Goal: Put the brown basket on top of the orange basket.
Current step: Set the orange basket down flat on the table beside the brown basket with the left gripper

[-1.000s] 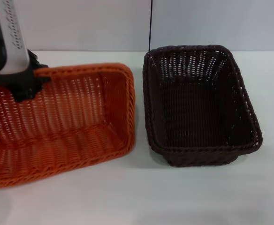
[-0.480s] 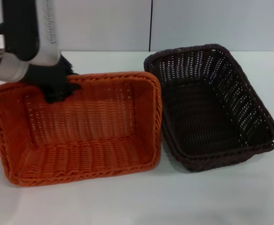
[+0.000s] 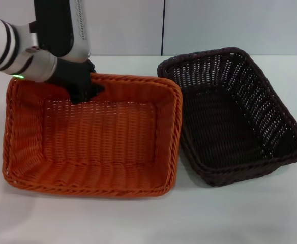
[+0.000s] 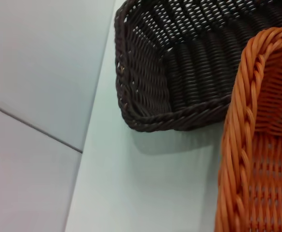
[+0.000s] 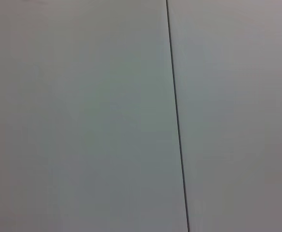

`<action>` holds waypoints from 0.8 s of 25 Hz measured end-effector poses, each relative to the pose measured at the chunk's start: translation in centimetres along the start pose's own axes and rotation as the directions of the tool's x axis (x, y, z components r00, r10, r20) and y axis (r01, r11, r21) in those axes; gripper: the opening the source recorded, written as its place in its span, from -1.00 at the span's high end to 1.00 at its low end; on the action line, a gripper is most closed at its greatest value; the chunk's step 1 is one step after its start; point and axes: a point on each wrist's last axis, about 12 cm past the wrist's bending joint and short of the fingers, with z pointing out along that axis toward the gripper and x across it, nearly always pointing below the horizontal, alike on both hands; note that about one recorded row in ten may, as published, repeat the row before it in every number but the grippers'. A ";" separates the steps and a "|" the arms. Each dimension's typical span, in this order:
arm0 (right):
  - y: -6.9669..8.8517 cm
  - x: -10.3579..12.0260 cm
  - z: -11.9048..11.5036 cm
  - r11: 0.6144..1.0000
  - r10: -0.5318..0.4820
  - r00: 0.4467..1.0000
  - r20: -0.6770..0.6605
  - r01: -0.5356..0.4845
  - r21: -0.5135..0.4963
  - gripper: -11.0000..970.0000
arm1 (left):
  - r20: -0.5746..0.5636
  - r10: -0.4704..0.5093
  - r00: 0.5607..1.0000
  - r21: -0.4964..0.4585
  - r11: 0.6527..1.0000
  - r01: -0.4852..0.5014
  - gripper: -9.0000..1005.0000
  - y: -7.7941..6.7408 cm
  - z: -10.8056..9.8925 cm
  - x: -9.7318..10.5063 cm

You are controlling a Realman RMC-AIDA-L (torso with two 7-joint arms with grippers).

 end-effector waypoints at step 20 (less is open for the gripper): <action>-0.1 0.0 0.0 1.000 -0.005 1.000 -0.002 0.005 -0.002 -0.50 | 0.024 0.025 0.999 -0.234 0.972 -0.019 -0.36 0.4 -1.8 -2.1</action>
